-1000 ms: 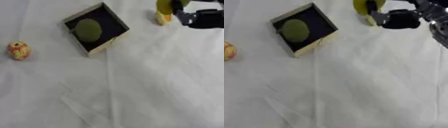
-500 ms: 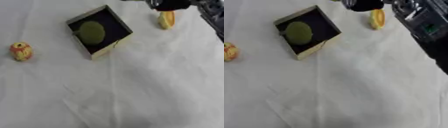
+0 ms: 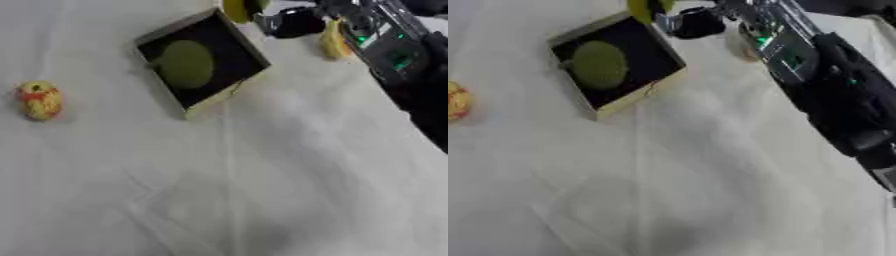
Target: Pick up objects on the table and place them in the box.
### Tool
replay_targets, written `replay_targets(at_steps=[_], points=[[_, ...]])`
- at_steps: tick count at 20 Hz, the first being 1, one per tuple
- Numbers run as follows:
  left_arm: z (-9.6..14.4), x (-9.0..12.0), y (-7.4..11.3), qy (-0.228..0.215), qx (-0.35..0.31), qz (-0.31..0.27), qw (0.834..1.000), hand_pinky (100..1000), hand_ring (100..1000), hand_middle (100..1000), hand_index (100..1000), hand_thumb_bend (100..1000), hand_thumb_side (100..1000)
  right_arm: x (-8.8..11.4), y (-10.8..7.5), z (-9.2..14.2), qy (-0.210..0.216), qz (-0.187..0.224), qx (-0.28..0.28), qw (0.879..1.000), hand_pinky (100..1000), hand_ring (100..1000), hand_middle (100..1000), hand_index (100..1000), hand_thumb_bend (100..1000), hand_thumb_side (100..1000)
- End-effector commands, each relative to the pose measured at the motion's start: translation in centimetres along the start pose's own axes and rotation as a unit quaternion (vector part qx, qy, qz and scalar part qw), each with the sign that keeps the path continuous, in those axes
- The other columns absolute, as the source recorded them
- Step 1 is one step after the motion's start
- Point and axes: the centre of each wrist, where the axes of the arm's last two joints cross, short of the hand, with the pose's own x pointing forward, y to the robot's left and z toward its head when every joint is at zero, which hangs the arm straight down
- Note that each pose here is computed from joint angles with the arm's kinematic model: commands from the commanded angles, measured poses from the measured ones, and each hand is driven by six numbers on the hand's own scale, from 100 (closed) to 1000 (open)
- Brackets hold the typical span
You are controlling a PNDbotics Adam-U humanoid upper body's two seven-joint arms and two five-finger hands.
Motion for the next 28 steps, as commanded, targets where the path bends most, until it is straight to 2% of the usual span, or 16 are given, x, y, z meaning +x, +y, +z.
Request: replay_targets(at_steps=[1,5,7,11,12,13,15,18,24,27,28], points=[[-0.8,0.7,0.1,-0.017,-0.012,-0.001,1.000,722,772,743,831,100,568,-0.6,-0.5,0.0,-0.004,0.019,0.006,1.000,862,847,672,817,100,392],[-0.9,0.7,0.1,-0.018,-0.014,0.000,1.000,723,772,742,831,100,568,-0.8,0.3,0.0,-0.015,0.024,0.031,0.999,870,868,708,841,100,445],[-0.9,0.7,0.0,-0.019,-0.015,0.001,1.000,723,772,741,831,100,568,-0.7,0.6,0.0,-0.030,0.028,0.055,0.998,888,909,754,865,100,492],[-0.9,0.7,0.1,-0.018,-0.014,0.001,1.000,723,771,740,831,100,568,-0.9,0.8,0.1,-0.052,0.034,0.108,0.992,940,969,811,920,104,513],[-0.9,0.7,0.1,-0.018,-0.014,0.001,1.000,723,771,740,831,100,568,-0.9,0.7,0.2,-0.055,0.035,0.119,0.991,949,981,821,936,199,507],[-0.9,0.7,0.1,-0.017,-0.014,0.002,1.000,723,771,740,831,100,568,-0.8,0.5,0.2,-0.058,0.039,0.125,0.990,959,989,828,945,253,482],[-0.9,0.7,0.0,-0.017,-0.013,0.002,1.000,723,771,740,832,100,568,-0.7,0.3,0.1,-0.062,0.045,0.132,0.988,985,1000,850,957,321,434],[-0.8,0.6,0.0,-0.015,-0.013,0.003,1.000,723,771,739,833,100,568,-0.7,0.1,0.1,-0.064,0.048,0.138,0.987,1000,1000,884,982,344,367],[-0.6,0.6,0.0,-0.012,-0.012,0.004,1.000,723,771,738,834,100,568,-0.4,-0.3,0.1,-0.066,0.031,0.134,0.988,1000,1000,870,986,288,304],[-0.4,0.6,0.0,-0.008,-0.011,0.004,1.000,724,771,738,834,100,568,-0.3,-0.9,0.3,-0.061,0.011,0.111,0.992,977,996,824,968,185,274],[-0.3,0.5,0.1,-0.007,-0.011,0.003,1.000,724,771,738,834,100,568,-0.2,-1.3,0.5,-0.056,0.004,0.099,0.993,976,995,822,967,179,270]])
